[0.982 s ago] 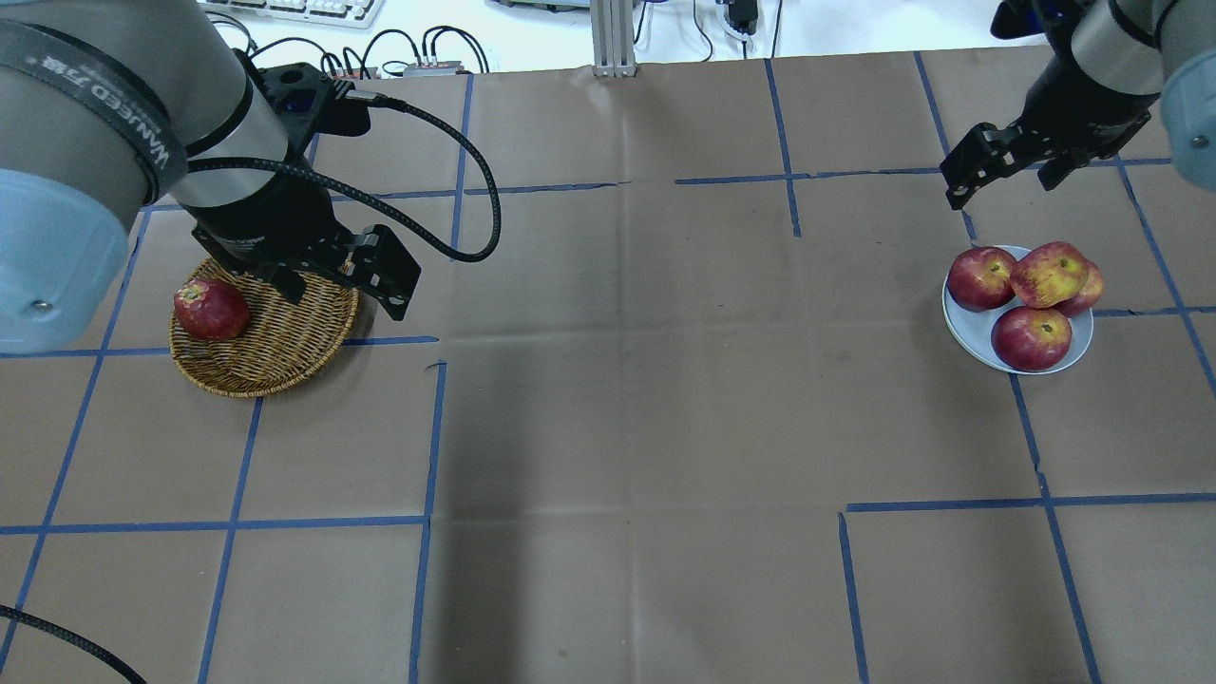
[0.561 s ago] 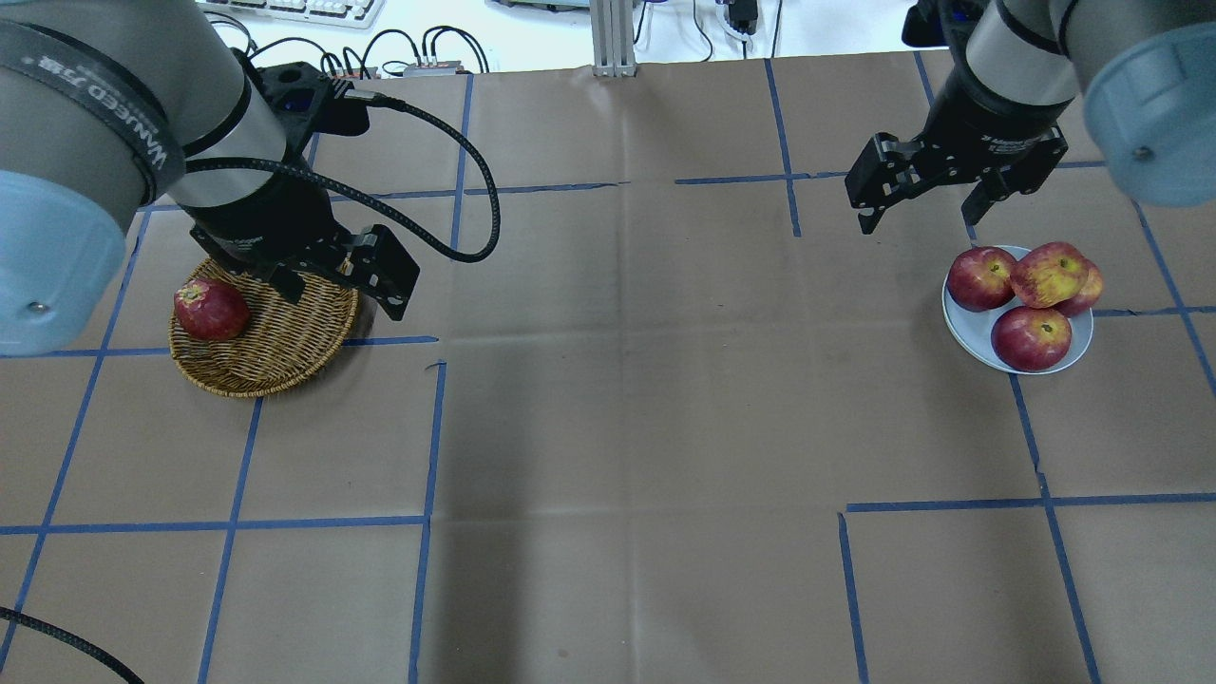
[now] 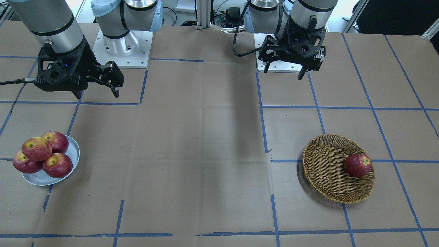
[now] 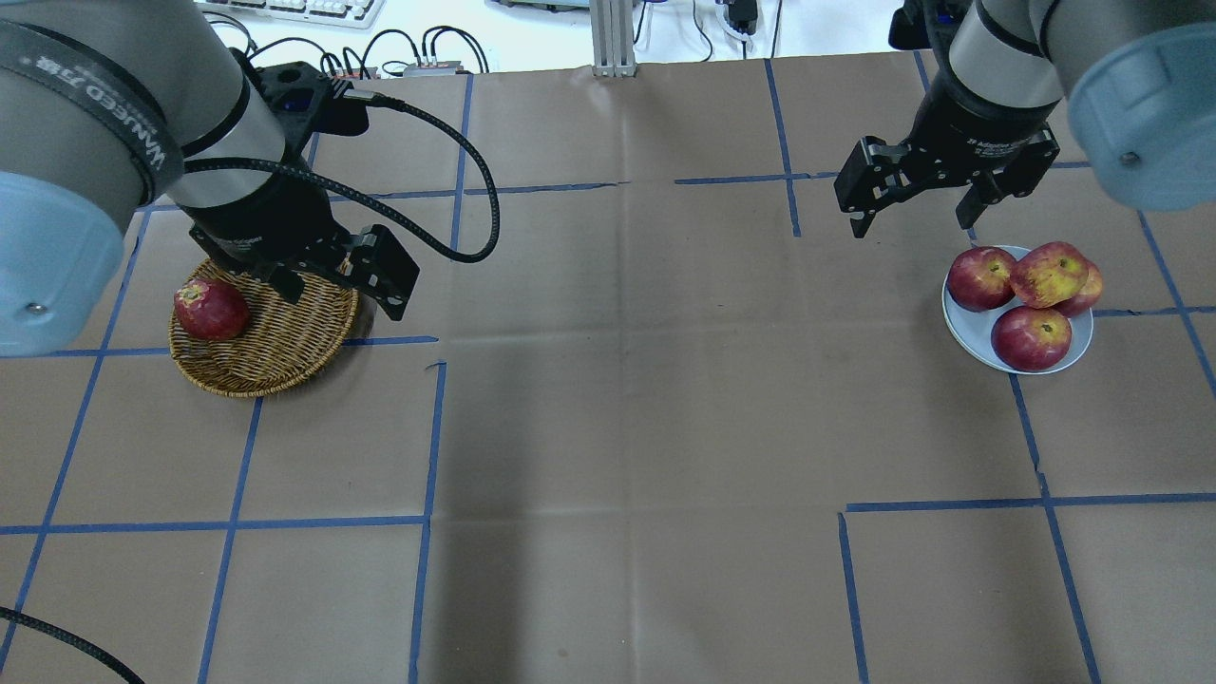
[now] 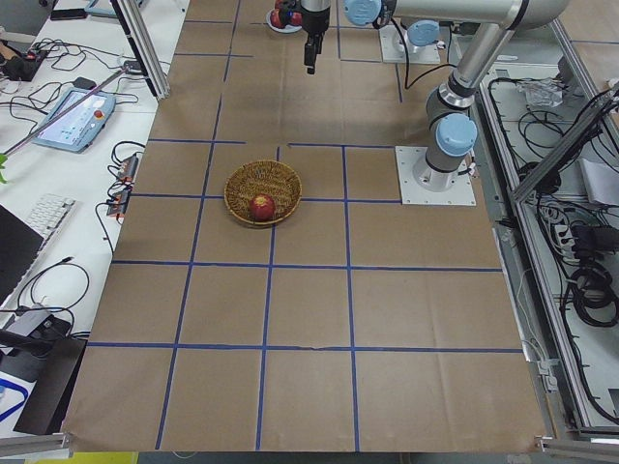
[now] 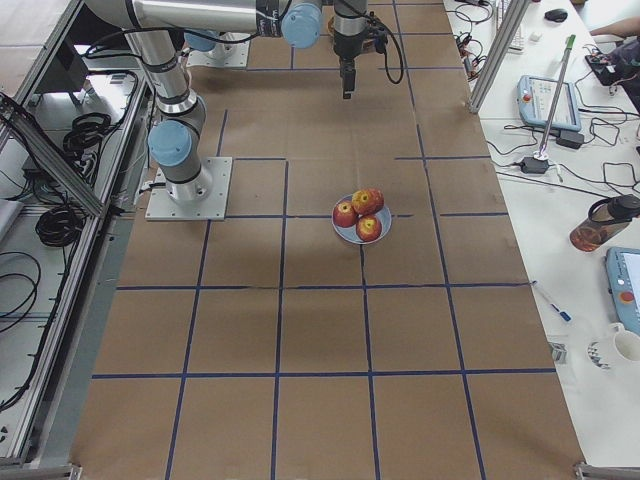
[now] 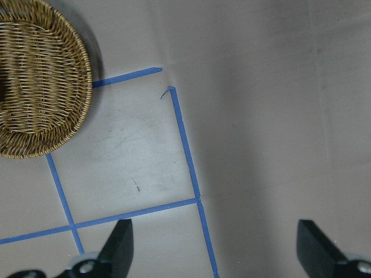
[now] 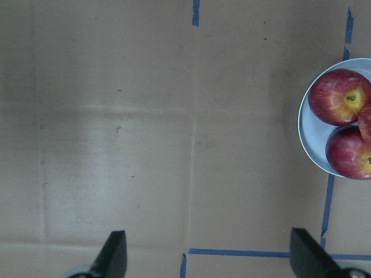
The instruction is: Transfer apple from basket to plate
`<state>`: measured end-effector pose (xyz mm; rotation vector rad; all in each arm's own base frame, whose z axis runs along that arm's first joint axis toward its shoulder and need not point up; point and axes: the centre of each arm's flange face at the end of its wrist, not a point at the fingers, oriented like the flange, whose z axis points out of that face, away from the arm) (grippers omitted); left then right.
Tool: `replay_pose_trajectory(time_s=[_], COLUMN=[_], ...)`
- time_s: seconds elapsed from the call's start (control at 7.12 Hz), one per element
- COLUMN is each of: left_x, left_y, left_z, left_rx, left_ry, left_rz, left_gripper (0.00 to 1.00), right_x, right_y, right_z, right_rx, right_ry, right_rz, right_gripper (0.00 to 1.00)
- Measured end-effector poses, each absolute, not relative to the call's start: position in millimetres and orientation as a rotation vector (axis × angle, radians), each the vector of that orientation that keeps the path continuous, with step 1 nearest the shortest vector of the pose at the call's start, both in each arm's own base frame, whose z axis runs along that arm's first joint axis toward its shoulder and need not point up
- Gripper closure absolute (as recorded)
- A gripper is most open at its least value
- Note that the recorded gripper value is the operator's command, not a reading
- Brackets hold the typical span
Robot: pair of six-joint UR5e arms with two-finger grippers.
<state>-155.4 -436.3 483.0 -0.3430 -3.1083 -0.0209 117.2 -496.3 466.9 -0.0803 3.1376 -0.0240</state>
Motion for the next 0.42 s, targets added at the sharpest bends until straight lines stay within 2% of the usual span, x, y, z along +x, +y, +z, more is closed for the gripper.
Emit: replay_pose_trajectory(time_s=[0.42], left_x=[-155.4], left_y=[-435.6], left_z=[483.1], left_rx=[-0.343], left_ry=[-3.108], left_rz=[-0.021], left_gripper=[0.01], right_x=[117.9], right_y=[-492.7], right_z=[469.8], right_rx=[-0.083], right_ry=[3.136], right_rz=[-0.034], right_gripper=[0.0])
